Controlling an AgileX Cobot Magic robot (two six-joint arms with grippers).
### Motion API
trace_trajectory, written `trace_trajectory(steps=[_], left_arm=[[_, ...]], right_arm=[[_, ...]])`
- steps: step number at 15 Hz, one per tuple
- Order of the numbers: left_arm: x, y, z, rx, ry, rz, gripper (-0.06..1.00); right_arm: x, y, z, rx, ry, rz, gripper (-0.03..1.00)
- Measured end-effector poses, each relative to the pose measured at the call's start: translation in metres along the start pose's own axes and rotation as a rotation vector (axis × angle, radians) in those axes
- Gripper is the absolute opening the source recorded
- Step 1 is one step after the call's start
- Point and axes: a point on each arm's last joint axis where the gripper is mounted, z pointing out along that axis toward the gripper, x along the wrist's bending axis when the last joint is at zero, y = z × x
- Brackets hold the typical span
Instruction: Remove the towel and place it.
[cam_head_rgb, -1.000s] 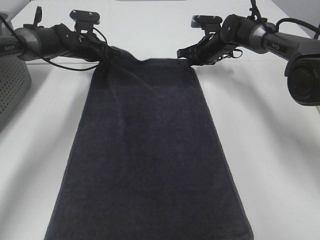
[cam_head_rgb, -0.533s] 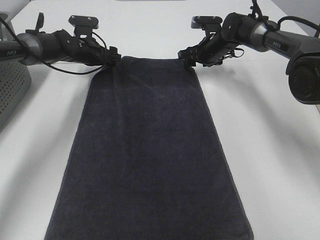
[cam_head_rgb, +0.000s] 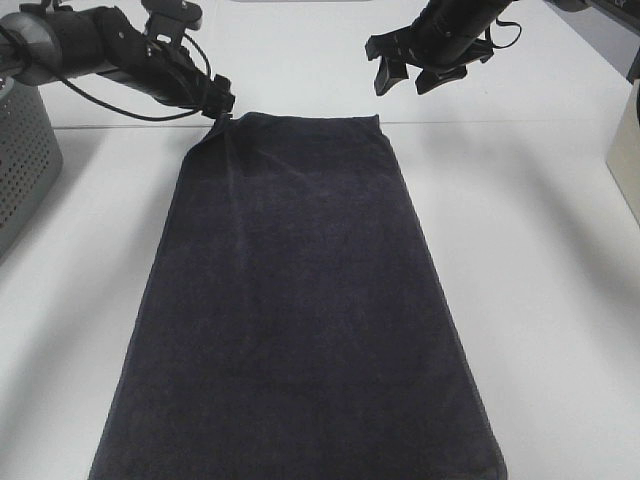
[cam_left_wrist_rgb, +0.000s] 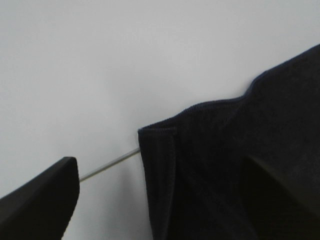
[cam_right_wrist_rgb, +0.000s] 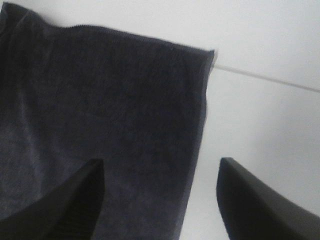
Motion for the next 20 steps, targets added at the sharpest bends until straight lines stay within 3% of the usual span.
trace_trajectory(steps=[3,5,9,14,20], left_arm=[[-0.002,-0.036,0.031,0.001,0.029,-0.002,0.81],[-0.002,-0.044,0.038,-0.01,0.041,-0.018,0.81],[0.003,-0.045,0.038,-0.016,0.05,-0.031,0.8],[0.026,-0.055,0.039,-0.003,0.081,-0.111,0.79],[0.03,-0.061,0.042,-0.017,0.096,-0.137,0.77]], right_arm=[[0.005,-0.011,-0.002,0.126,0.049,0.014,0.63],[0.005,-0.014,-0.003,0.154,0.054,0.014,0.63],[0.004,-0.014,-0.003,0.159,0.043,0.008,0.63],[0.004,-0.014,-0.003,0.16,0.042,0.007,0.63],[0.004,-0.014,-0.003,0.159,0.041,-0.003,0.63]])
